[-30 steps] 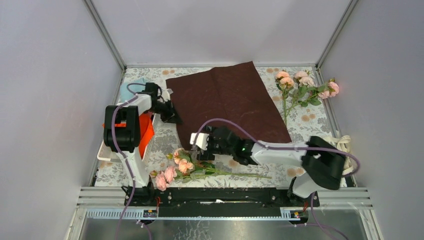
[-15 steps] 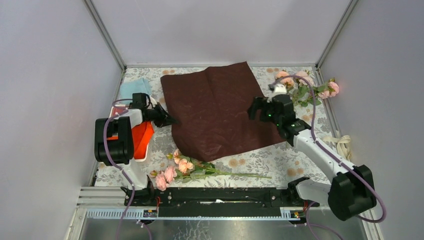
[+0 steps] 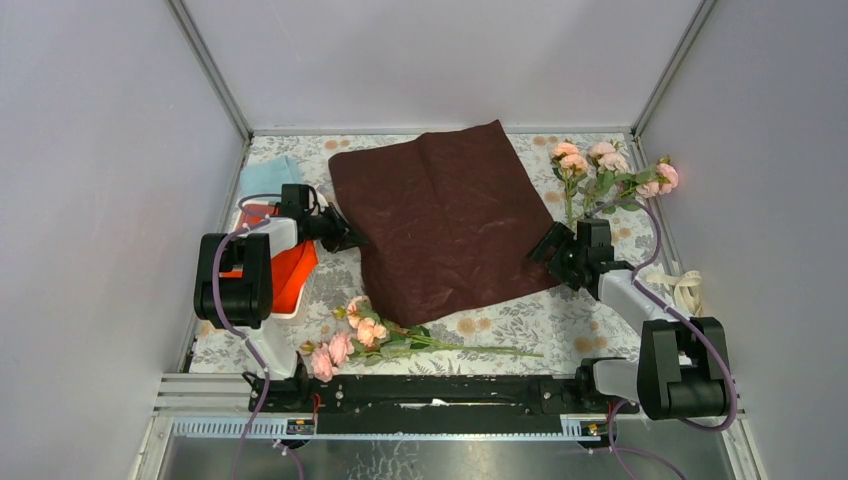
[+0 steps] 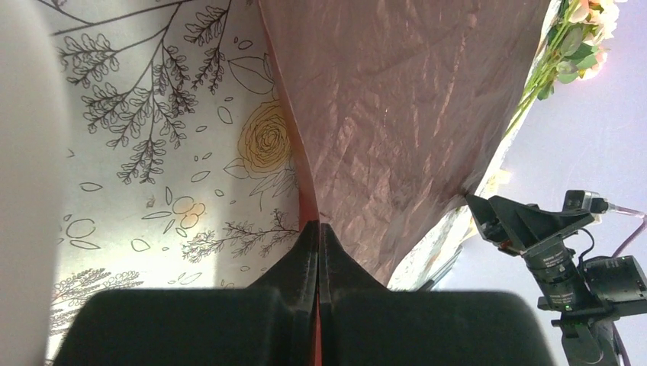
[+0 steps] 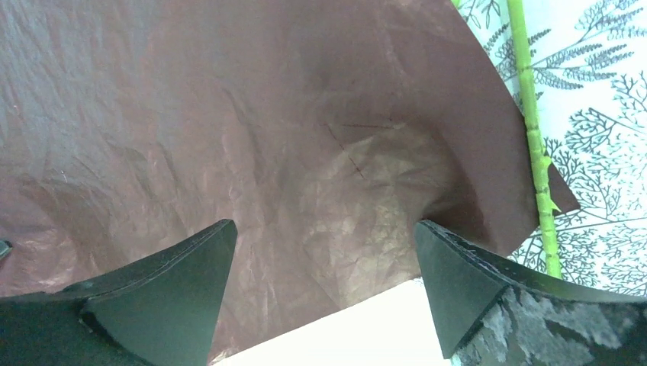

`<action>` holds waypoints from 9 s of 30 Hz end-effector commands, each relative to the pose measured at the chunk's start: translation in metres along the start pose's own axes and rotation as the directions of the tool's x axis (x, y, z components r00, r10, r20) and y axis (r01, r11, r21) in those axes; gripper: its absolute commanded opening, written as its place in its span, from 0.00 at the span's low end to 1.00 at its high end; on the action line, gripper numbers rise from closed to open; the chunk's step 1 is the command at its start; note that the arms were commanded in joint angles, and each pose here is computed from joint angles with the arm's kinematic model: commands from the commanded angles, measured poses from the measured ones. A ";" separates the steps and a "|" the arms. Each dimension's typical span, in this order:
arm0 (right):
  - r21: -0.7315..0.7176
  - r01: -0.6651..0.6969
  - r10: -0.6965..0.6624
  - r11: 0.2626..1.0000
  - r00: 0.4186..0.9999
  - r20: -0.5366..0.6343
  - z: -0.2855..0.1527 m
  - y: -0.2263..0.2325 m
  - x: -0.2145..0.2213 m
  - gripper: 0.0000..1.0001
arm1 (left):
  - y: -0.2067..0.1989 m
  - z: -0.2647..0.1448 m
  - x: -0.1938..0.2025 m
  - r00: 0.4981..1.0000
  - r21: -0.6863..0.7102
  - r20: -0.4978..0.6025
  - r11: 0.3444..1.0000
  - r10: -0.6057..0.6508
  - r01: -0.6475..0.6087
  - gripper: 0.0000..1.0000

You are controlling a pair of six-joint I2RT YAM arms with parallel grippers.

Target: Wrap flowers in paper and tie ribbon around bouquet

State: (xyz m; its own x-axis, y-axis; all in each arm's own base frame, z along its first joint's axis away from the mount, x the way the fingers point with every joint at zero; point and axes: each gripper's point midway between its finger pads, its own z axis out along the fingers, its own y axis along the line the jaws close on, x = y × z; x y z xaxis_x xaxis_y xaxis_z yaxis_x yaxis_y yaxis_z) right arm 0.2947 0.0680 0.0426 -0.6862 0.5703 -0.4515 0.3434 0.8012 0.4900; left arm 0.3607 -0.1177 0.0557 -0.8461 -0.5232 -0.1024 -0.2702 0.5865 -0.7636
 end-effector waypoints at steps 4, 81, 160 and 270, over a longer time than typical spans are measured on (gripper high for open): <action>-0.006 -0.052 0.051 0.999 0.998 -0.037 -0.004 -0.002 0.014 0.90 | 0.005 -0.002 -0.015 0.997 -0.043 0.067 0.998 0.045 -0.042 0.00; 0.291 0.054 -0.136 0.955 0.954 0.268 0.011 -0.020 -0.207 0.57 | -0.044 -0.072 -0.026 0.792 -0.228 0.047 0.779 0.608 -0.584 0.67; -0.060 0.522 -0.512 0.851 0.849 0.134 0.128 0.267 -0.153 0.85 | -0.012 -0.086 -0.024 0.671 -0.306 -0.048 0.628 0.740 -0.715 0.70; 0.477 -0.069 -0.052 0.876 0.970 0.236 0.015 -0.118 -0.237 0.79 | -0.156 0.138 -0.095 0.790 -0.103 0.118 0.799 0.601 -0.593 0.76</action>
State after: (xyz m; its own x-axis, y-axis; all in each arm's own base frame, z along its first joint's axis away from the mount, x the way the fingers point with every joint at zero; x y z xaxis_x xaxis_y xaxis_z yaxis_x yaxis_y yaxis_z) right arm 0.4224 -0.1353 0.0844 -0.5052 0.5608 -0.6559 0.6327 0.7576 0.1604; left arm 0.5198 -0.2570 0.0625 -0.8680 -0.1398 -0.4765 0.1926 0.7897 -0.5824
